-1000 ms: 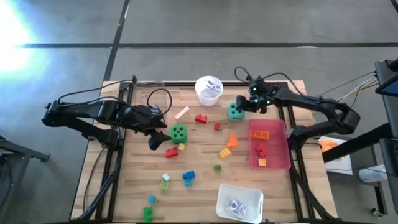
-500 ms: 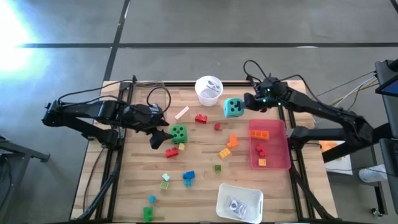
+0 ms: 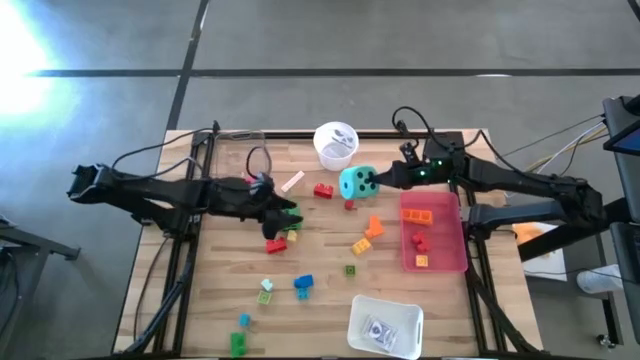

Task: Pick & Place Toys
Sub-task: Put the blue dice into the transparent bin

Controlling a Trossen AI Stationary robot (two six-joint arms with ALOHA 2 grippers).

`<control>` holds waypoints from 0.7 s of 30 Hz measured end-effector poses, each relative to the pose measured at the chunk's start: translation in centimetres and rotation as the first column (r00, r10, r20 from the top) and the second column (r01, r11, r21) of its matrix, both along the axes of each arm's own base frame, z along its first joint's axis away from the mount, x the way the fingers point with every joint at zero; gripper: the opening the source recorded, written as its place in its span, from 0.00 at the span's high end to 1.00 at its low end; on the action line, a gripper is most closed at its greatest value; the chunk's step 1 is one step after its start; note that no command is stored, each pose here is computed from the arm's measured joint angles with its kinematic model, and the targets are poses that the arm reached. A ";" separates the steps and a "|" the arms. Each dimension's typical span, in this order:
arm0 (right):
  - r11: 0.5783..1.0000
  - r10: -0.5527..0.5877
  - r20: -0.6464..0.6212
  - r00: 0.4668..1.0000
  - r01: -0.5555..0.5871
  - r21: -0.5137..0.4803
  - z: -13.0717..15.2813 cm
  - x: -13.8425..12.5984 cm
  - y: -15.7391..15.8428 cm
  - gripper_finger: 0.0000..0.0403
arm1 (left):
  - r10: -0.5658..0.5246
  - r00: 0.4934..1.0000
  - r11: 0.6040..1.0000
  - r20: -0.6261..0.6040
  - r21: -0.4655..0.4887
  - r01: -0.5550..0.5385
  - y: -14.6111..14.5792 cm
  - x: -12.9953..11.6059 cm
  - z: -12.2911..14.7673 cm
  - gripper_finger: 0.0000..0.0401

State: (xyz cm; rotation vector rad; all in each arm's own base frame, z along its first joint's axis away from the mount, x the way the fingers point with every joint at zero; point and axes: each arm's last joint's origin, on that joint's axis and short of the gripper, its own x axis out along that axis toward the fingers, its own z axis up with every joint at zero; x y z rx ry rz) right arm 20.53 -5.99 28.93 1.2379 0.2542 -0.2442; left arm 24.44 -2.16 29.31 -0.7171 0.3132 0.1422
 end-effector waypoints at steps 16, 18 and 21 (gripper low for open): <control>0.999 0.024 0.185 0.983 -0.018 -0.038 1.8 1.2 2.9 0.89 | 0.093 0.957 0.979 0.276 -0.201 -0.037 0.4 0.0 -1.0 0.15; 0.999 0.014 0.186 0.983 -0.007 -0.039 1.8 1.2 3.1 0.89 | 0.108 0.955 0.978 0.276 -0.203 -0.052 0.5 0.0 -1.0 0.15; 0.999 0.004 0.188 0.982 0.003 -0.038 1.9 1.2 3.4 0.90 | 0.114 0.954 0.981 0.276 -0.184 -0.064 0.6 0.0 -1.0 0.15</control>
